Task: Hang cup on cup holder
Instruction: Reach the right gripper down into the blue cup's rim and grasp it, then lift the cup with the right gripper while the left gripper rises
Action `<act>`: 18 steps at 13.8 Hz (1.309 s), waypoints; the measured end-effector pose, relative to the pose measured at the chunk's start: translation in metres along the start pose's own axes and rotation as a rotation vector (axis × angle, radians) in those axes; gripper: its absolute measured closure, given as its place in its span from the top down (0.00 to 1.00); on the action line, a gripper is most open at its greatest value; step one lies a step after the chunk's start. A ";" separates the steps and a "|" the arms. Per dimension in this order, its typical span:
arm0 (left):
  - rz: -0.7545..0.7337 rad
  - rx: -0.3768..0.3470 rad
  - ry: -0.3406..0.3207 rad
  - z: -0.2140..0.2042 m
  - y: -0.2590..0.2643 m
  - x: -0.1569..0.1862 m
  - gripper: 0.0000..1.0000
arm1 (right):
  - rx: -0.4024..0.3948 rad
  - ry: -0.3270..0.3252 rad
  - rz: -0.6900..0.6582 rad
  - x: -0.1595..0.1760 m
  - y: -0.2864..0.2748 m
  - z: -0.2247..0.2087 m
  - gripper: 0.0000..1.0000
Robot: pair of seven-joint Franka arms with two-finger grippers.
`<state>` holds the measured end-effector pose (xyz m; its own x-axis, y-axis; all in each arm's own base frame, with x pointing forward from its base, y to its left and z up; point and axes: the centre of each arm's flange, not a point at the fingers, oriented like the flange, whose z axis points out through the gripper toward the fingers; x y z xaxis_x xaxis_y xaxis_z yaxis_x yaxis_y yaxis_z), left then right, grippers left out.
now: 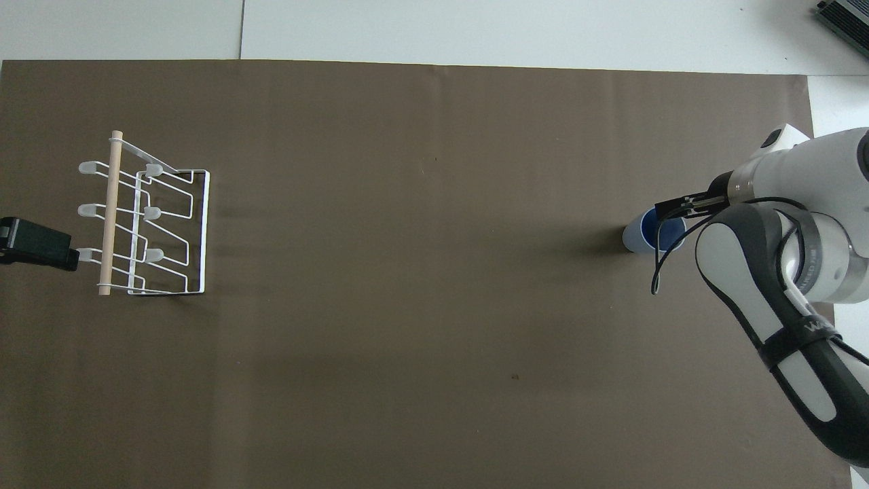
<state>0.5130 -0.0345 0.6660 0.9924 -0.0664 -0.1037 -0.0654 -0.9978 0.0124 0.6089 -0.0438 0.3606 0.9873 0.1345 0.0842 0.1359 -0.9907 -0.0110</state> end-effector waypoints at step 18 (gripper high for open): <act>0.000 0.000 0.000 0.000 0.000 0.000 1.00 | 0.075 -0.036 0.015 0.004 -0.004 -0.013 0.04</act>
<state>0.5129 -0.0345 0.6660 0.9924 -0.0664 -0.1039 -0.0654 -0.9978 0.0124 0.6108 -0.0396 0.3740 0.9914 0.1219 0.0473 0.1257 -0.9882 -0.0870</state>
